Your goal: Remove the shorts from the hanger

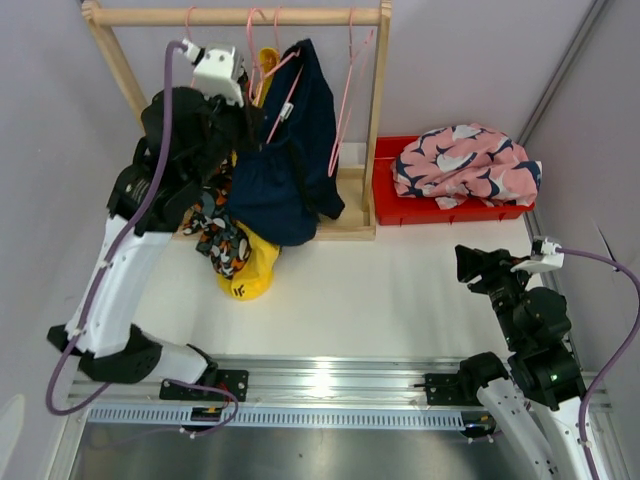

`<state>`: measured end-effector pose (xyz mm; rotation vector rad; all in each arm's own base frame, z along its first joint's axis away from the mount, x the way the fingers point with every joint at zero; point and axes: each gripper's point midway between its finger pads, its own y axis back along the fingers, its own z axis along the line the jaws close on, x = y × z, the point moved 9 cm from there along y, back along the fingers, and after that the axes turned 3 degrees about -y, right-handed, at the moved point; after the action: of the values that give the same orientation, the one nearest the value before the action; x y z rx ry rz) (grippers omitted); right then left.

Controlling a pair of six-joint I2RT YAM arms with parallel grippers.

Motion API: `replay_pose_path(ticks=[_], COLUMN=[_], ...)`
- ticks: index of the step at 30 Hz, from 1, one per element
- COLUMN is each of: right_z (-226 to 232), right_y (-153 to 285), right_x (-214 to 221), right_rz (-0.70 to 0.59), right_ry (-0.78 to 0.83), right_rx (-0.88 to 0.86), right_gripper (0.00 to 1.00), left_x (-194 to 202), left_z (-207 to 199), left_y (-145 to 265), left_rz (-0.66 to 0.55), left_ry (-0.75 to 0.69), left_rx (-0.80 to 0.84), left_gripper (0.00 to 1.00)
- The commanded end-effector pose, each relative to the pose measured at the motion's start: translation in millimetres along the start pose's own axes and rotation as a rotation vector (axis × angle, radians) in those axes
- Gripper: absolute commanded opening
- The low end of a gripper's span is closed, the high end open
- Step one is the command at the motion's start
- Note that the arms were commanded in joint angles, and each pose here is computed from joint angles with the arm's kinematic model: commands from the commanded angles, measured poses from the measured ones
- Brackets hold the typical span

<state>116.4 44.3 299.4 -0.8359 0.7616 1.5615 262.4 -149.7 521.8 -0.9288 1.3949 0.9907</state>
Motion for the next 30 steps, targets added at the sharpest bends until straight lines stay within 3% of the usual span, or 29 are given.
replay_pose_path(ticks=[1,4,5,6,7,10,16,22,30], right_z=[20.3,44.7,54.9,61.6,71.2,93.5,113.8,131.9,173.8], right_y=[9.3,17.4,16.6,16.9,12.8,14.1,-7.7,-37.7,-50.7], right_x=[-16.7,-16.4,-20.8,-22.3,-20.4,-36.8,-59.5,-57.5,-32.0], right_rz=[-0.023,0.057,0.074,0.104,0.180,0.222,0.195,0.174,0.152], right_ry=[0.002,0.038,0.043,0.043,0.044,0.059,0.157,0.284,0.347], right_rx=[-0.151,-0.417,-0.494,-0.547,-0.628,-0.773,-0.791,-0.736,-0.750], right_gripper=[0.53,0.60,0.97,0.99,0.99,0.99,0.99,0.99,1.00], left_x=[18.7,52.1,62.4,65.2,68.8,65.8,9.9,-16.2,-16.6], left_z=[-7.0,-4.6,0.1,-2.4,-6.8,-11.7,-1.7,-10.3,-16.2], left_y=[38.6,90.2,115.4,128.1,140.4,182.9,254.3,265.3,253.8], left_rz=[0.051,0.130,0.176,0.204,0.235,0.259,0.047,-0.034,-0.013], left_ry=[0.010,0.010,0.011,0.036,0.039,0.092,0.189,0.226,0.217], left_rx=[0.090,0.137,0.158,0.198,0.249,0.423,0.684,0.834,0.832], left_gripper=[0.00,0.00,0.00,0.00,0.00,0.00,0.00,0.00,0.00])
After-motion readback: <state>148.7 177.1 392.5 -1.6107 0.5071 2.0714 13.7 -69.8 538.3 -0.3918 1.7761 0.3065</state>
